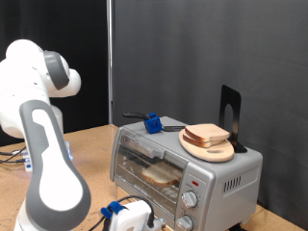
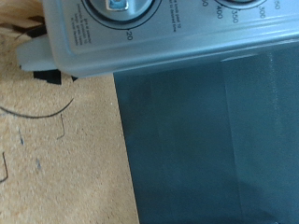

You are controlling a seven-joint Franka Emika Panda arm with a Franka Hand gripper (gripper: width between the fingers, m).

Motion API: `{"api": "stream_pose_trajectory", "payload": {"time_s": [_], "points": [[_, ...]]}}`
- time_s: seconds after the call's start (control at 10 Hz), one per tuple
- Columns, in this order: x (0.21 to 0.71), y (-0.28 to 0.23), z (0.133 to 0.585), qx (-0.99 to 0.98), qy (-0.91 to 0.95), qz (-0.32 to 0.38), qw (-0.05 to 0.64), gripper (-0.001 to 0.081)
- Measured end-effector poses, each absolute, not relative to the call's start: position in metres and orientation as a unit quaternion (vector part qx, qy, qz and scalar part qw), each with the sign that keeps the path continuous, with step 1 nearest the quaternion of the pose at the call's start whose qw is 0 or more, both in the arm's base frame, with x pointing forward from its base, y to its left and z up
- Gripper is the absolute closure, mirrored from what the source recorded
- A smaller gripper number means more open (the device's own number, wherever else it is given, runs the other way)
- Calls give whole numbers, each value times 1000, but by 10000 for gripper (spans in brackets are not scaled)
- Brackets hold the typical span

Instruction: Make a piece of toast with the oven

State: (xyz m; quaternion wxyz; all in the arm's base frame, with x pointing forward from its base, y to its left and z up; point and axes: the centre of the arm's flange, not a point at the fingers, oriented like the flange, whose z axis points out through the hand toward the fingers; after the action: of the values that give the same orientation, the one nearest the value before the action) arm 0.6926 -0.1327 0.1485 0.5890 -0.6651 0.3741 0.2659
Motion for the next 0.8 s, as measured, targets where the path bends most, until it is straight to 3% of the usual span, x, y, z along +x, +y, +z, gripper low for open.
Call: {"api": "stream_pose_trajectory", "payload": {"time_s": [0.8], "points": [[693,-94,142,-671,370,285,575,124]]}}
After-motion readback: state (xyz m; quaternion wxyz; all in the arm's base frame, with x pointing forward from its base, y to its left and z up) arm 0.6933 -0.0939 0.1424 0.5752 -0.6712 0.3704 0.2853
